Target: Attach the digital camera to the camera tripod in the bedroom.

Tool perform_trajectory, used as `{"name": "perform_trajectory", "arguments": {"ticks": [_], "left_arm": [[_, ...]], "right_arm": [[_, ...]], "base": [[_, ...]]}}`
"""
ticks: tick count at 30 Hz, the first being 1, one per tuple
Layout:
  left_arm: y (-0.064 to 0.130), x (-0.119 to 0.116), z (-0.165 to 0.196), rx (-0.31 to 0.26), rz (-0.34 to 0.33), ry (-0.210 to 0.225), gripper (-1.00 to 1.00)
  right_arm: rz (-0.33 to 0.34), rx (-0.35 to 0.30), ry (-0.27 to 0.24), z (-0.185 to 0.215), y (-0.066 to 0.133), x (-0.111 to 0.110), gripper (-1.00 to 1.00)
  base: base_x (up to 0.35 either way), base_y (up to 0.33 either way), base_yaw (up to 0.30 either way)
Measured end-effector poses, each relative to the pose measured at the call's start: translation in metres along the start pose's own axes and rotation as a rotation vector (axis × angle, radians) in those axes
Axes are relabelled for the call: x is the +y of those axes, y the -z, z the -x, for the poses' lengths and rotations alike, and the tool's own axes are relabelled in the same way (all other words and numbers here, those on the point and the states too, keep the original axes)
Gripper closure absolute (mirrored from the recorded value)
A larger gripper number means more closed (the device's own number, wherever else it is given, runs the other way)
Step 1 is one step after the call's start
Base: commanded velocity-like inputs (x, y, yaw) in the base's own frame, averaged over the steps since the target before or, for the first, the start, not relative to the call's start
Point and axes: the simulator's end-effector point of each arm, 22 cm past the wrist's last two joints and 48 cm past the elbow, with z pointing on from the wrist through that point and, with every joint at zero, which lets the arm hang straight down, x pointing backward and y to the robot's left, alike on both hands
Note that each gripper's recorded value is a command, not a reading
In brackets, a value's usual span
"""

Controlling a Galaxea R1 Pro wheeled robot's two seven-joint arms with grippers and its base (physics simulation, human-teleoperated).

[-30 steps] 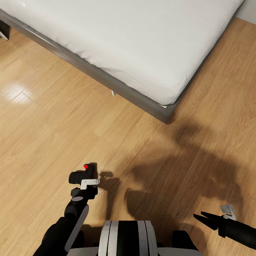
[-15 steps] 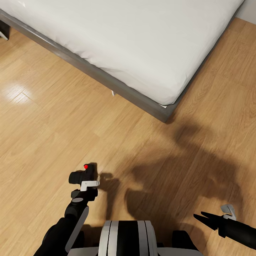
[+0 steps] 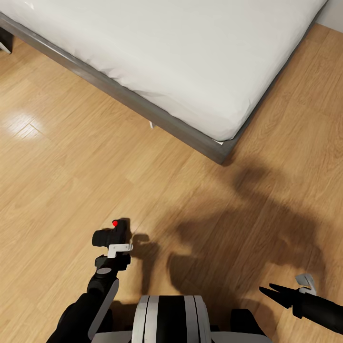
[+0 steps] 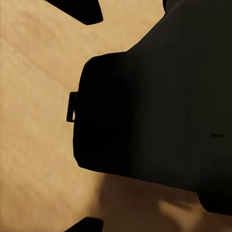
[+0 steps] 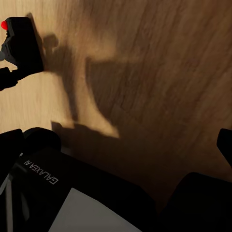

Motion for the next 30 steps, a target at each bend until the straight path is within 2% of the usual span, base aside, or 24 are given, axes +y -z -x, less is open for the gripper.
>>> {"name": "perform_trajectory", "arguments": {"ticks": [20,30], "left_arm": [[0.0003,0.002,0.0021,-0.007,0.008,0.003,-1.0],[0.0004,0.002,0.0021,-0.006,0.008,0.002,-1.0]], "right_arm": [[-0.002,0.001,0.001,0.0001,0.0002,-0.0005,-1.0],[-0.003,0.001,0.001,0.0,0.0003,-0.0007,-1.0]], "base": [[0.002,0.0,0.0],[0.162,0.0,0.0]]}}
